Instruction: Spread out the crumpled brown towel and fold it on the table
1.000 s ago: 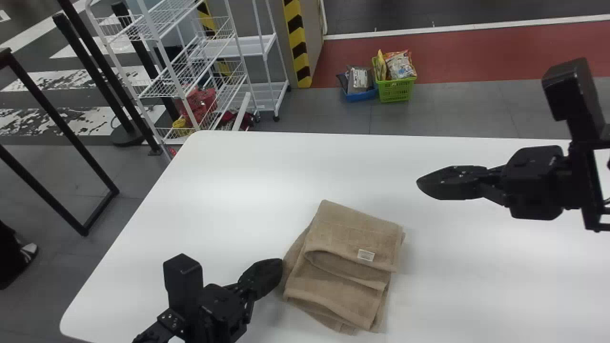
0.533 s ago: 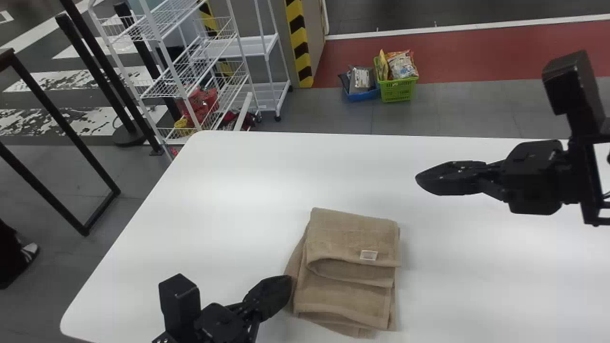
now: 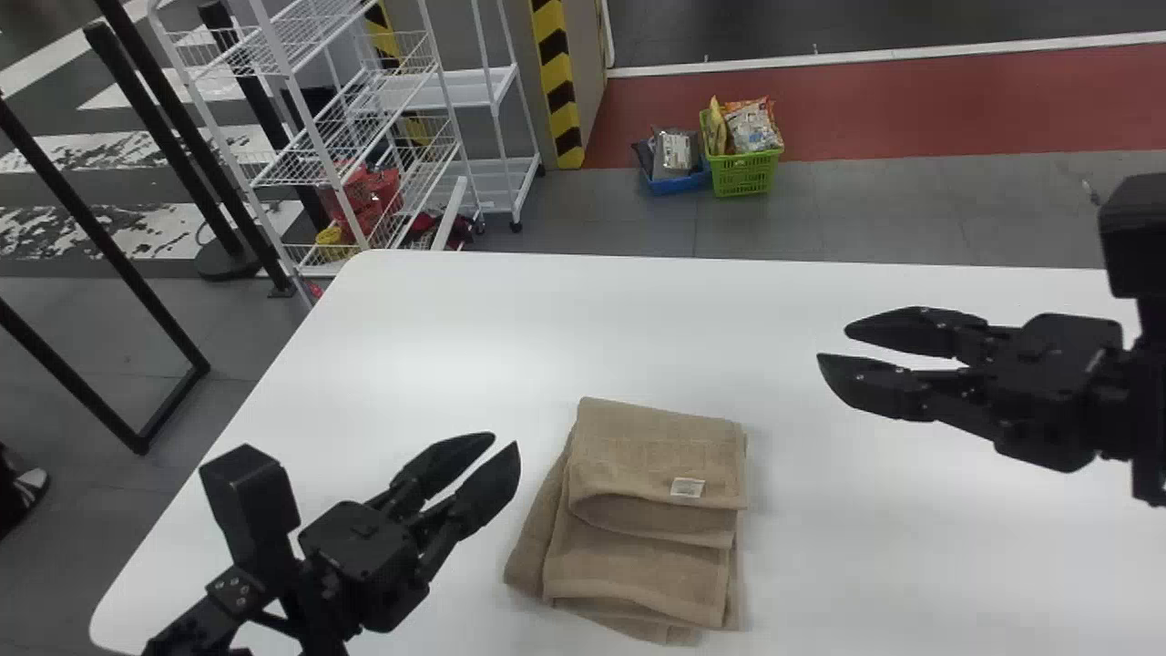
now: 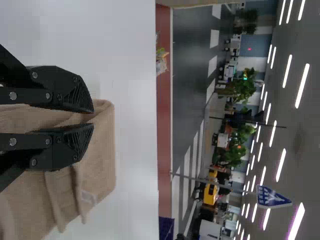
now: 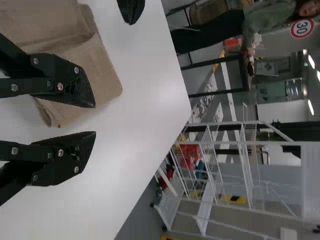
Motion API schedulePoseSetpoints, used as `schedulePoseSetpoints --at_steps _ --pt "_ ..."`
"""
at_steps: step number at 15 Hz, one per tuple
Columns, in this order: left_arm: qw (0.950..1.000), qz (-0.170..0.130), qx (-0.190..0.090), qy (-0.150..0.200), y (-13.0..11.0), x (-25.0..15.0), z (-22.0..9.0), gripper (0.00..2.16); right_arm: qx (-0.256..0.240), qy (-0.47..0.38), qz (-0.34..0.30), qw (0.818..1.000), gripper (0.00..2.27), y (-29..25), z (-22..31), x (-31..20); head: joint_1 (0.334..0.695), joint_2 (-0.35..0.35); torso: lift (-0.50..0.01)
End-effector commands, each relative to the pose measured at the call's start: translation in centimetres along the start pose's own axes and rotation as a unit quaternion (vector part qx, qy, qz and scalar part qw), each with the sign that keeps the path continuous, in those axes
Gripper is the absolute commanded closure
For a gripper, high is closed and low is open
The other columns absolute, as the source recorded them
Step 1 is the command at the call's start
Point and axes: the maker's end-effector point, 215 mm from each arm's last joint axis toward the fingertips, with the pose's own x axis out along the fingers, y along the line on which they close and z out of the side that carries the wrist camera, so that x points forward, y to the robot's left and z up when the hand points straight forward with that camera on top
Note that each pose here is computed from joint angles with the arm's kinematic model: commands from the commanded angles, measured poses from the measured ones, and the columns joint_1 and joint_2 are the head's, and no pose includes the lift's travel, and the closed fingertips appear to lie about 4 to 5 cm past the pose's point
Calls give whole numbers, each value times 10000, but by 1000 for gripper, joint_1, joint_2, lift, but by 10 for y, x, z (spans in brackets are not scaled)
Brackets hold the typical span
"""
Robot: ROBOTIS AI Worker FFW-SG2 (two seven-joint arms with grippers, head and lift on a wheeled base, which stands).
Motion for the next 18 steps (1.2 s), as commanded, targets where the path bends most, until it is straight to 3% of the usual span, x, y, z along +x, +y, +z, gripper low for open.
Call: schedulePoseSetpoints --at_steps 1,7,11,13,16,18 --pt "9999 -2 -37 -104 -1 7 15 39 -20 -340 -451 9984 60 0 -11 -13 695 199 -127" --pt "9971 669 244 -281 -10 20 40 39 90 -1377 -1567 9780 70 19 -17 -57 695 151 -127" --pt "9951 915 172 -345 -16 29 38 46 386 -1447 -2302 9616 90 14 -45 -78 695 119 -127" --pt "9915 1097 428 -554 -21 31 42 46 455 -1518 -2409 9575 90 19 -54 -78 695 96 -127" --pt "9886 1016 558 -966 -34 37 48 46 381 -1585 -2569 9526 90 20 -54 -81 695 86 -127" --pt "9886 995 564 -979 -39 39 45 46 367 -1563 -2657 9506 93 18 -55 -83 695 73 -127"
